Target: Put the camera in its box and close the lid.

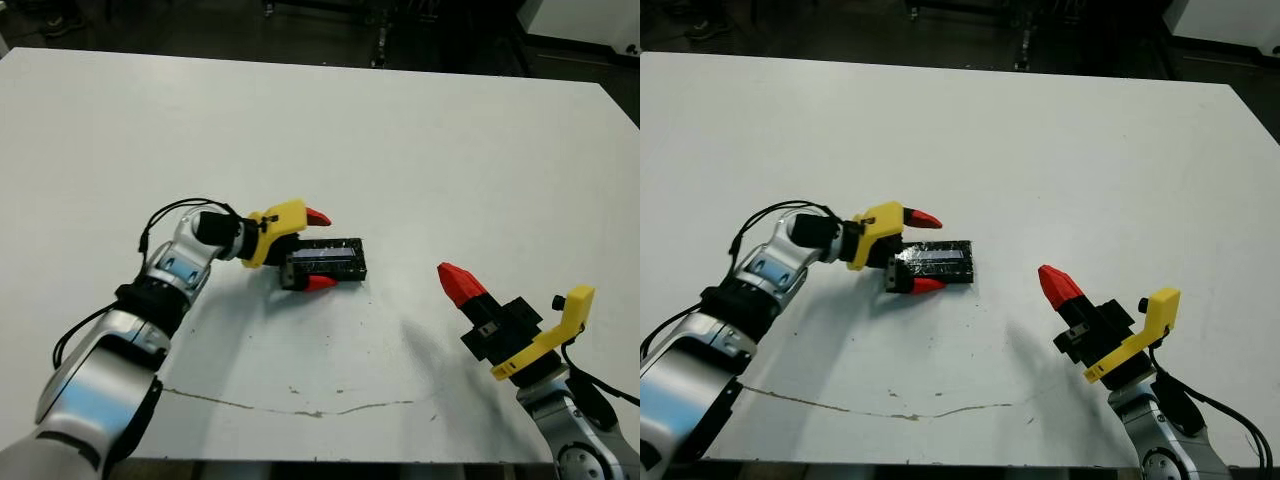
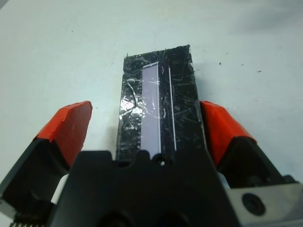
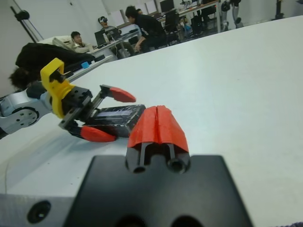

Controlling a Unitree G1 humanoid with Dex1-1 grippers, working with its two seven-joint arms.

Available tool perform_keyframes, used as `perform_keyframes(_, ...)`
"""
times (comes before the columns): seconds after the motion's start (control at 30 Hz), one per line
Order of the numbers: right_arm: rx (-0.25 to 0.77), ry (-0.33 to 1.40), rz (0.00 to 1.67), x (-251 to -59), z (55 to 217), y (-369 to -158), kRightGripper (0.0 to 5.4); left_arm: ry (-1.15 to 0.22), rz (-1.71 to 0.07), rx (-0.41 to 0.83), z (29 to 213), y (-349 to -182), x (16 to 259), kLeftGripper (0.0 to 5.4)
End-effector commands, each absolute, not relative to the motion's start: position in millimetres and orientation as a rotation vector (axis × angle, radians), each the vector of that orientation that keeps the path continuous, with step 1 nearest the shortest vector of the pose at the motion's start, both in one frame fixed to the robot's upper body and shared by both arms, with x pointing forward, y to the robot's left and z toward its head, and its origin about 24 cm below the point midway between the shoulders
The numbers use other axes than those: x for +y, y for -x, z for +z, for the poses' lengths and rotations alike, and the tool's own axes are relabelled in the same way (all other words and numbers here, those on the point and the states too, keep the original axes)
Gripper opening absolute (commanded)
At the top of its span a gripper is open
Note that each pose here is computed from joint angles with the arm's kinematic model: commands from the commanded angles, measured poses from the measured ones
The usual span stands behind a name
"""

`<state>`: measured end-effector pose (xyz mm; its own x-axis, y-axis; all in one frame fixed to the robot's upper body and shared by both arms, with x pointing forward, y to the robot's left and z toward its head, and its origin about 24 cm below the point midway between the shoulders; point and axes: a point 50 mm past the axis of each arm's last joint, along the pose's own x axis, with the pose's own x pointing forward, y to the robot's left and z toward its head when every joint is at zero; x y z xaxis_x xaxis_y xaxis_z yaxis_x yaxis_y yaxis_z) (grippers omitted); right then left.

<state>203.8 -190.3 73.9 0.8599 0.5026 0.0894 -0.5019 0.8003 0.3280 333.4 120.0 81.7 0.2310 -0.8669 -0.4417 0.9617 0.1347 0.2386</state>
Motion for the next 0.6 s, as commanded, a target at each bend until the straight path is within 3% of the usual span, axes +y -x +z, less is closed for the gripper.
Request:
perform_keyframes(0.03,0.015,-0.335,0.531,-192.9,73.5,-202.7,0.00,-0.504,-1.292,0.437,54.2,-318.3,162.9,5.38)
perform_keyframes(0.37,0.017,-0.337,0.531,-191.3,72.5,-202.5,0.00,-0.514,-1.121,0.460,83.1,-319.8,225.0,5.38)
perform_keyframes(0.6,0.017,-0.345,0.542,-190.6,71.6,-202.8,0.00,-0.541,-0.959,0.424,98.4,-323.1,246.5,5.38)
